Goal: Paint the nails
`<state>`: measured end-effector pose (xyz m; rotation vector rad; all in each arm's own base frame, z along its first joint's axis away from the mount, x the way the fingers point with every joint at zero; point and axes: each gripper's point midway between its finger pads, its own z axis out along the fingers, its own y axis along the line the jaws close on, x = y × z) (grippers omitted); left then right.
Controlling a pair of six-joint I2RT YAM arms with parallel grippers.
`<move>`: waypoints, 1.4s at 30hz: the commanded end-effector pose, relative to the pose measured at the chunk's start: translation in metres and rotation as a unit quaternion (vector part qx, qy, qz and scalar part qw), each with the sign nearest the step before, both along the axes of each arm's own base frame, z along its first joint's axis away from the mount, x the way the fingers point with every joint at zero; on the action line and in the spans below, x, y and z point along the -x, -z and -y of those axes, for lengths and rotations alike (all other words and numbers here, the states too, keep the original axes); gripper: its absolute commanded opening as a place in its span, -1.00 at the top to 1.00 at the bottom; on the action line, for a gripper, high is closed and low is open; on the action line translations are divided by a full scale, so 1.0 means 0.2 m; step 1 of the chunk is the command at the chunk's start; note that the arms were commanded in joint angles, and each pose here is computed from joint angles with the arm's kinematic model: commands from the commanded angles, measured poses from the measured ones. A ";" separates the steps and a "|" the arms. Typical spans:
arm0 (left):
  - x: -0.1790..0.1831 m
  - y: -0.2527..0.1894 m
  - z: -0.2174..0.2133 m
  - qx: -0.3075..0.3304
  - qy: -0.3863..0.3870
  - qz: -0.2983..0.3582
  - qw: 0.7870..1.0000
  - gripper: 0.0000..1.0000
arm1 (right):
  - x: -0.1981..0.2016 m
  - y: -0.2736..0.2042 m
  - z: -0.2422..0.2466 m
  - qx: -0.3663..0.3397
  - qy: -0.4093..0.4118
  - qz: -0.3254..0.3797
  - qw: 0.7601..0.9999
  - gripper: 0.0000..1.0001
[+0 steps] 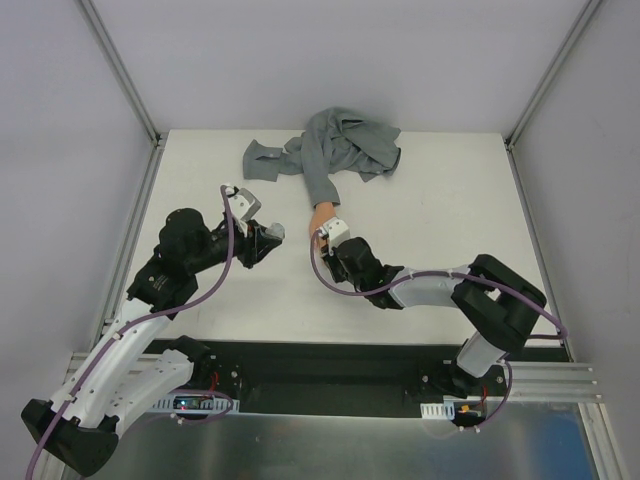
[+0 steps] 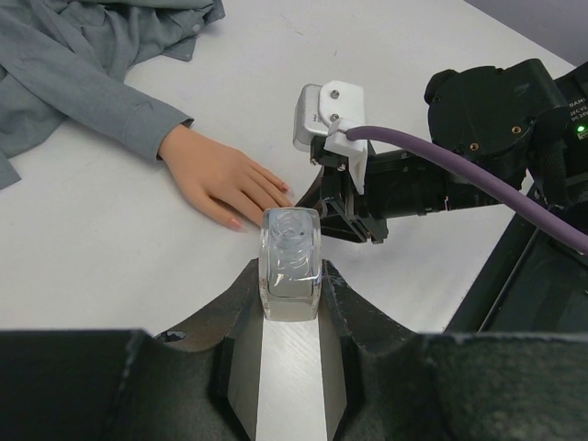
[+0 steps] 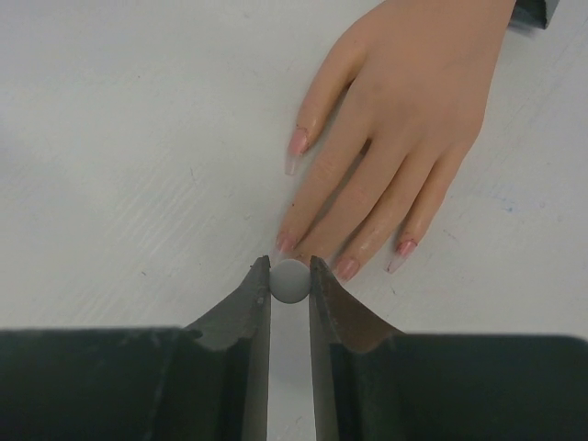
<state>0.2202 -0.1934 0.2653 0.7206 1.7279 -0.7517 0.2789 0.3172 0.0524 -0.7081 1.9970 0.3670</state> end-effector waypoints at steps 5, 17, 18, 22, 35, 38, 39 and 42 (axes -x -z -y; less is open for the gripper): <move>0.01 -0.06 0.02 0.020 0.014 0.021 0.999 1.00 | -0.06 -0.10 -0.07 -0.039 0.000 0.025 0.999 0.99; 0.01 -0.07 0.02 0.022 0.019 0.022 0.999 1.00 | -0.09 -0.10 -0.07 -0.044 0.005 0.021 0.999 0.99; 0.01 -0.07 0.02 0.022 0.019 0.022 0.999 1.00 | -0.09 -0.10 -0.07 -0.047 0.005 0.022 0.999 0.99; 0.01 -0.07 0.02 0.022 0.020 0.022 0.999 1.00 | -0.10 -0.10 -0.08 -0.048 0.005 0.022 0.999 0.99; 0.02 -0.08 0.02 0.023 0.022 0.023 0.999 1.00 | -0.11 -0.11 -0.08 -0.055 0.008 0.022 0.998 0.99; 0.02 -0.08 0.03 0.024 0.023 0.023 0.999 1.00 | -0.11 -0.11 -0.09 -0.056 0.008 0.022 0.998 0.99; 0.02 -0.08 0.03 0.025 0.024 0.025 0.999 1.00 | -0.12 -0.12 -0.09 -0.058 0.007 0.022 0.998 0.99; 0.02 -0.08 0.03 0.024 0.024 0.023 0.999 1.00 | -0.12 -0.11 -0.09 -0.056 0.007 0.020 0.998 0.99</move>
